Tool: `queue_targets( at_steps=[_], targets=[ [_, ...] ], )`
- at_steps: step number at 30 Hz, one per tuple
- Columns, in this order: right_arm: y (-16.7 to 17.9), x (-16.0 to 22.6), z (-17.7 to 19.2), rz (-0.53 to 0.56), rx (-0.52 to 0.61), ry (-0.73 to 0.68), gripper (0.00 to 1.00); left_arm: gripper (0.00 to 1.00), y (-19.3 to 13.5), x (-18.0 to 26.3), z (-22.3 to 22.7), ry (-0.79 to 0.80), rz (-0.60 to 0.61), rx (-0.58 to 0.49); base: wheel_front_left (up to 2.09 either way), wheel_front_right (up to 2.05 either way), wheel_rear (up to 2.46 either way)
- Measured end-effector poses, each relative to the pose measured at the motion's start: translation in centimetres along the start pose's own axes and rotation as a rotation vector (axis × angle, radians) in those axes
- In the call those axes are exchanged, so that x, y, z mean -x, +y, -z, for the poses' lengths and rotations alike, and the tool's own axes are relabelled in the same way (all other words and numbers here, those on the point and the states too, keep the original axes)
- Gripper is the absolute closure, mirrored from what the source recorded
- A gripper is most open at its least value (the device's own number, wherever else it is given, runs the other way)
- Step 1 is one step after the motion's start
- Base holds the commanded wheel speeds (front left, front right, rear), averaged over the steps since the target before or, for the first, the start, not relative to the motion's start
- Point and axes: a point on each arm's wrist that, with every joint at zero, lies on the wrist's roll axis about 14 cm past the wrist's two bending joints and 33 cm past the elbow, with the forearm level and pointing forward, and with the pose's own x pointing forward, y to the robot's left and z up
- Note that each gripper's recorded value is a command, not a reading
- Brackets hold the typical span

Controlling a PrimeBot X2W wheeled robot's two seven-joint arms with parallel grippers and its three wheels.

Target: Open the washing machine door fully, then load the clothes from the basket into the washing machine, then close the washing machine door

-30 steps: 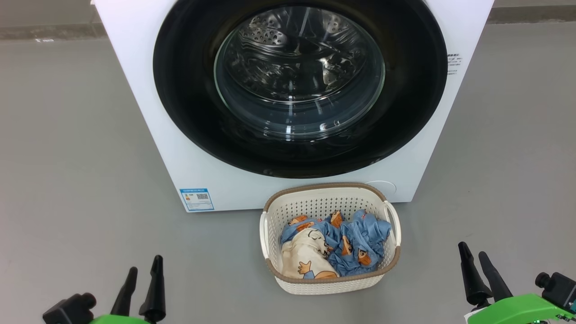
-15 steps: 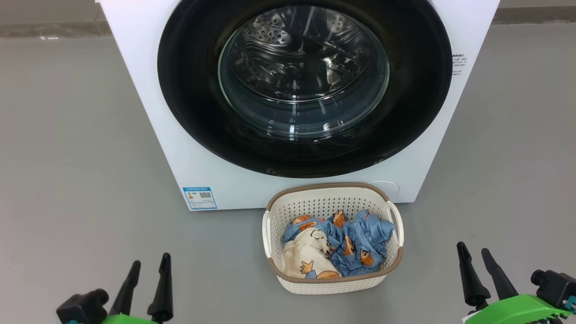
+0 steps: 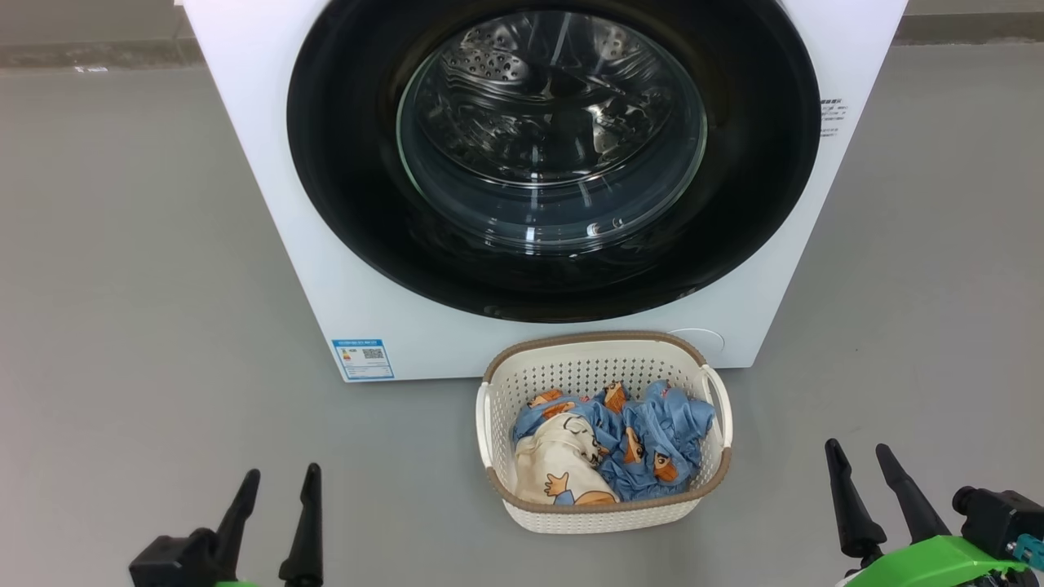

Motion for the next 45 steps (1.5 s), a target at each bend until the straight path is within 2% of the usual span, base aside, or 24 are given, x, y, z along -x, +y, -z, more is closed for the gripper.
queue_targets(
  at_steps=[16, 29, 34, 45],
  targets=[
    [-0.2, 0.2, -0.8, -0.019, 0.167, -0.036, 0.00, 0.00, -1.2, -0.1, -0.2, -0.022, 0.061, -0.154, 0.00, 0.00, 0.00],
    [-0.9, 0.8, -0.5, 0.004, 0.166, -0.027, 0.00, 0.00, -1.3, -0.3, 0.1, -0.010, 0.066, -0.151, 0.00, 0.00, 0.00],
    [-1.0, 0.8, -0.5, 0.006, 0.167, -0.027, 0.00, 0.00, -0.4, -0.4, -0.2, -0.015, 0.045, -0.192, 0.12, 0.12, -0.24],
    [-0.9, 0.7, -0.2, 0.006, 0.165, -0.018, 0.00, 0.00, 0.0, -0.4, -0.1, -0.013, 0.032, -0.190, 0.75, 0.75, -1.50]
  ],
)
